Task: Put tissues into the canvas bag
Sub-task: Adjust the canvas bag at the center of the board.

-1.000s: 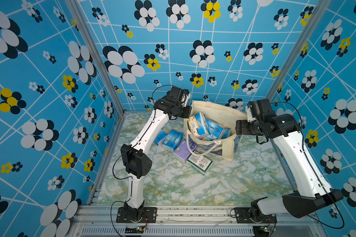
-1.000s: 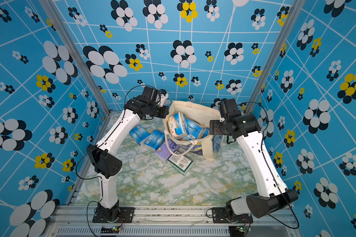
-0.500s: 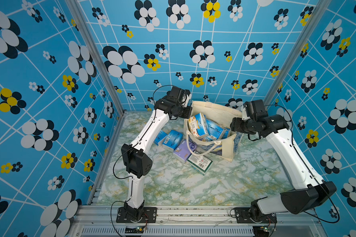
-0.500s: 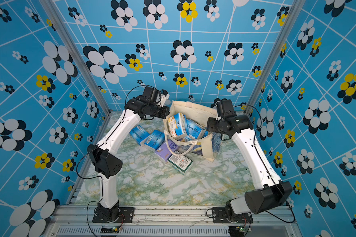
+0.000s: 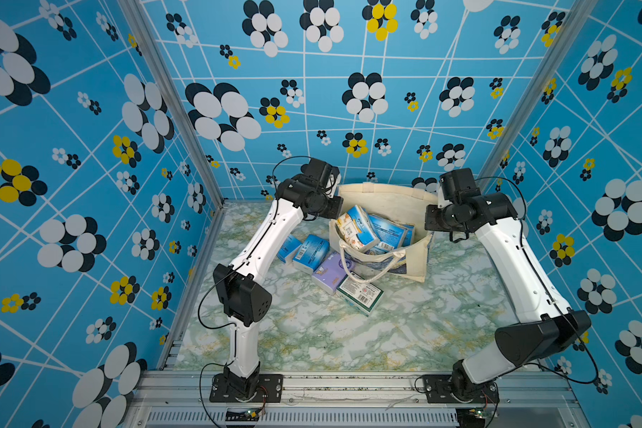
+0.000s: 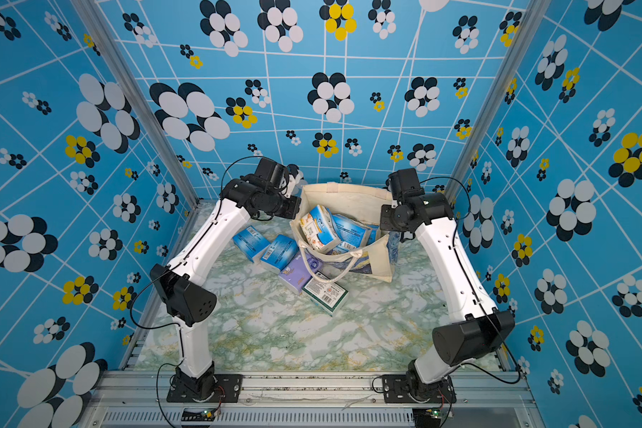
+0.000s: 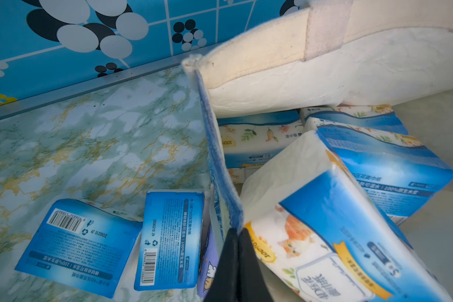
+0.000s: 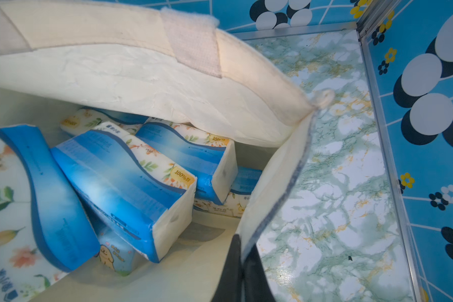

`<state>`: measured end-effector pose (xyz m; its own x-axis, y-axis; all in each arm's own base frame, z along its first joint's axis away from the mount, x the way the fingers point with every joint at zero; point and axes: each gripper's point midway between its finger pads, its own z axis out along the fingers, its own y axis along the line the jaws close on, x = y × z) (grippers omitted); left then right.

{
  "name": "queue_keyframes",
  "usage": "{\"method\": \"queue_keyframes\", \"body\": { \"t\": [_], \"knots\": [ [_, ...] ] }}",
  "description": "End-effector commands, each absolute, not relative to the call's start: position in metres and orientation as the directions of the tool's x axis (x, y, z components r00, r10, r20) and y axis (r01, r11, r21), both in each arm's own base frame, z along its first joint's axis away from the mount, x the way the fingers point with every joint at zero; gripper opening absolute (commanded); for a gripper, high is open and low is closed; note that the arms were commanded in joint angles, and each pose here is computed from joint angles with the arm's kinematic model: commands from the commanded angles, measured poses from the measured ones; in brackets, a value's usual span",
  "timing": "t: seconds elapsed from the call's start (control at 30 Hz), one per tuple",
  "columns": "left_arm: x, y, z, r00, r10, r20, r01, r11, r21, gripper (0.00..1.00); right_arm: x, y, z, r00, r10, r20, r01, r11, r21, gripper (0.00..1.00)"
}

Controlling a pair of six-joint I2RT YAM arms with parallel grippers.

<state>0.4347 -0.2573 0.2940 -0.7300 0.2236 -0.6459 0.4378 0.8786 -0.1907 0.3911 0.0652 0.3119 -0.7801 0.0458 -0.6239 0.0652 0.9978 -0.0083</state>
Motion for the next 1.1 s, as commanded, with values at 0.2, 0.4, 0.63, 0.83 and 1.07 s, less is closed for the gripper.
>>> {"method": "queue_keyframes", "body": {
  "t": [0.2, 0.4, 0.63, 0.83, 1.07],
  "knots": [
    [0.412, -0.239, 0.336, -0.688, 0.136, -0.713, 0.394, 0.895, -0.209, 0.0, 0.438, 0.067, 0.345, -0.739, -0.047, -0.672, 0.021, 0.996, -0.092, 0.0],
    [0.457, -0.224, 0.315, -0.695, 0.082, -0.714, 0.318, 0.926, -0.203, 0.0, 0.413, 0.052, 0.327, -0.79, -0.067, -0.609, 0.036, 0.987, -0.155, 0.0],
    [0.465, -0.236, 0.299, -0.725, 0.06, -0.686, 0.331, 0.904, -0.271, 0.0, 0.397, 0.046, 0.308, -0.812, -0.068, -0.579, 0.019, 0.99, -0.143, 0.25],
    [0.45, -0.252, 0.322, -0.709, 0.014, -0.705, 0.381, 0.848, -0.367, 0.14, 0.389, 0.068, 0.347, -0.736, -0.086, -0.671, -0.085, 0.996, -0.034, 0.6],
    [0.451, -0.256, 0.337, -0.693, -0.023, -0.721, 0.398, 0.821, -0.409, 0.37, 0.368, 0.105, 0.378, -0.64, -0.091, -0.763, -0.275, 0.954, 0.118, 0.7]
  ]
}}
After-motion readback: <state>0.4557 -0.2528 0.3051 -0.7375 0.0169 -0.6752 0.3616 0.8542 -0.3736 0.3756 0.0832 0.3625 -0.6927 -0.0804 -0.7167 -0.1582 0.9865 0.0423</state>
